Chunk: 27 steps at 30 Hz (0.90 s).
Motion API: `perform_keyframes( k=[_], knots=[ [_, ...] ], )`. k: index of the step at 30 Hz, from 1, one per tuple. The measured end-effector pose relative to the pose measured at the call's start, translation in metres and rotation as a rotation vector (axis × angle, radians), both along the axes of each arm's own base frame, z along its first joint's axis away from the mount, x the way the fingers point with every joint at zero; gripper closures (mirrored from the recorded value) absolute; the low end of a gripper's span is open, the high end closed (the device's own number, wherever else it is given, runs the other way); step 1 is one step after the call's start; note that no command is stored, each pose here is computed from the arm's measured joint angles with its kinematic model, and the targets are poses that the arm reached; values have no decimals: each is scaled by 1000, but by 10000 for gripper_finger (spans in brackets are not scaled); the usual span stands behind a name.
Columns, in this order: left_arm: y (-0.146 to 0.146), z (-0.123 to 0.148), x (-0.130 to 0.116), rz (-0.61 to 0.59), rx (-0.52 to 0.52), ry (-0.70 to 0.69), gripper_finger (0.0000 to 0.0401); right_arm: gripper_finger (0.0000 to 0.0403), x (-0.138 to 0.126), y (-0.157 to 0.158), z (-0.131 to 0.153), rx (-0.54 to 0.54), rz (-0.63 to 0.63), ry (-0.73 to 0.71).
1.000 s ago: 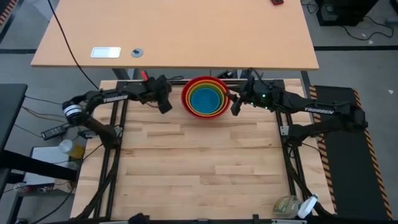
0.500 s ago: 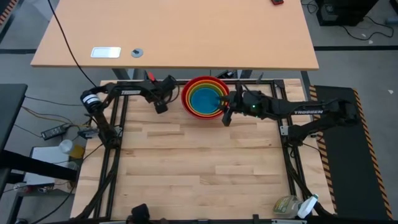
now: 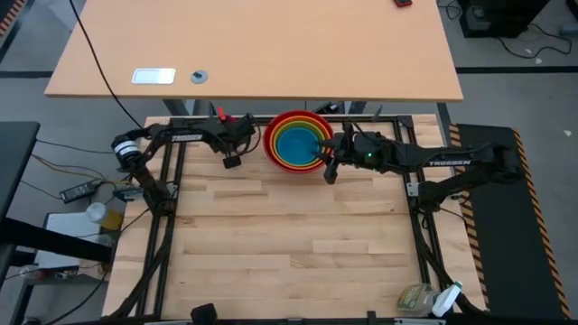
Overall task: Nest bowls inside each other
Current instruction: Stack the pink bowl on top of the blue bowl
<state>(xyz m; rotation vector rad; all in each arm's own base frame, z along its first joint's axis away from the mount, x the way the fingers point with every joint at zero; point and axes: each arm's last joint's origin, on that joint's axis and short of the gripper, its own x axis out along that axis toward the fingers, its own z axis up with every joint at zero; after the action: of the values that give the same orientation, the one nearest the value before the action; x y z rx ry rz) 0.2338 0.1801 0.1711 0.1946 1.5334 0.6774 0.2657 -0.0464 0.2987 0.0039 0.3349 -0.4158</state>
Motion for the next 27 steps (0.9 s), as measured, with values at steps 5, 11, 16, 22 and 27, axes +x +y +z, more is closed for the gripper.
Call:
perform_keyframes(
  k=[5, 11, 16, 22, 27],
  knots=[
    [-35, 41, 8, -160, 116, -63, 391, 253, -9, 0, 2, -13, -42, 42],
    [-79, 84, 30, -436, 287, -261, 393, 253, -19, -5, -1, -20, -89, 116],
    [-75, 97, 60, -472, 242, -290, 396, 255, -21, -15, -8, -4, -109, 92],
    [-65, 108, 115, -596, 40, -395, 396, 261, -28, -23, -12, 20, -105, 54],
    [-64, 103, 148, -732, -92, -443, 396, 266, -35, -19, -8, 23, -98, 28]
  ],
)
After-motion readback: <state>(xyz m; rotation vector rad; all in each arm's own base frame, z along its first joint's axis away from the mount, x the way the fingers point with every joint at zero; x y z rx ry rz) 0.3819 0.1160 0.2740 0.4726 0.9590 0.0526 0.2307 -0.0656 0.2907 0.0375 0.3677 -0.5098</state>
